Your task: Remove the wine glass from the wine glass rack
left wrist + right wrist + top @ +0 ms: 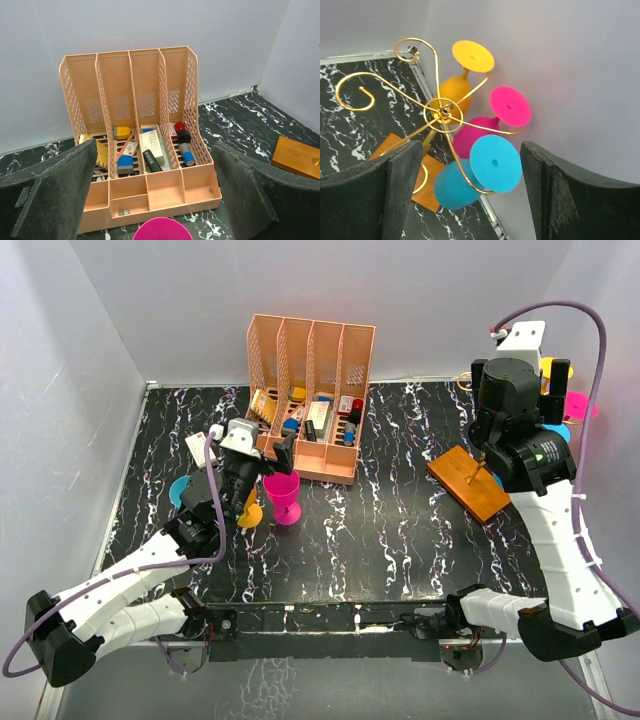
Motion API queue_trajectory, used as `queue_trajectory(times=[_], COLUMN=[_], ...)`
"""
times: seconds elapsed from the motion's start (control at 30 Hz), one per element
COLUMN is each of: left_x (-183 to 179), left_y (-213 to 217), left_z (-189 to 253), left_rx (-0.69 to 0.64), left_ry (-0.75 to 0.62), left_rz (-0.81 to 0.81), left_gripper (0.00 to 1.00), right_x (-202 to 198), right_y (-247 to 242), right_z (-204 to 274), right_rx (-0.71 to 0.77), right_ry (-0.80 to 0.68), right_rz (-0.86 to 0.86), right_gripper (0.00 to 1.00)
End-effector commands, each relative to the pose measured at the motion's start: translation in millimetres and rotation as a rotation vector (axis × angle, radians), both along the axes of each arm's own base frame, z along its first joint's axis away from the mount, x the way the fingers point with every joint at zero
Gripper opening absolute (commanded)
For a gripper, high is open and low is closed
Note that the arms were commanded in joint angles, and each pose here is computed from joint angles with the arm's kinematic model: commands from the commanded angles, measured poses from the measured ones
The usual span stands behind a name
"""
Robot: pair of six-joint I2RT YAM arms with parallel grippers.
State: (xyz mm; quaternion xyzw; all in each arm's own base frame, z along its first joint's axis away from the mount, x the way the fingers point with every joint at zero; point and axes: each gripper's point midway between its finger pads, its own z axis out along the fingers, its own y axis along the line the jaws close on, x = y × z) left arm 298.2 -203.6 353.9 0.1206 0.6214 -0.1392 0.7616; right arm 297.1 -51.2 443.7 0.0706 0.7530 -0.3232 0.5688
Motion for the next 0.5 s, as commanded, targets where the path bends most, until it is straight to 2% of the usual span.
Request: queue_trajectory(times=[0.0, 0.07, 0.23, 0.4, 0.47], left_x=[-10, -10, -13, -15, -17], left_y=[12, 14, 17, 21, 21], left_z=[28, 30, 34, 37, 38], left_rx=[-0.047, -0.049, -0.058, -0.065, -0.065], left_ry=[-0.073, -0.077, -0.086, -0.093, -0.095], left_rz=[0.019, 0.022, 0.022, 0.032, 0.032], left_gripper=[0.97, 0.97, 0.97, 0.97, 0.97], right_x=[-20, -22, -20, -19, -18], right_y=[-19, -21, -18, -30, -35], right_z=[2, -1, -23, -41, -38], right_rx=[0.005, 0.019, 0.076, 0.081, 0.069], right_ry=[0.015, 0.024, 0.097, 0.141, 0.137], right_rz=[-0.118, -0.131, -0.113, -0.182, -0.21], right_gripper=[0.83, 0.78, 0.77, 0.77, 0.72])
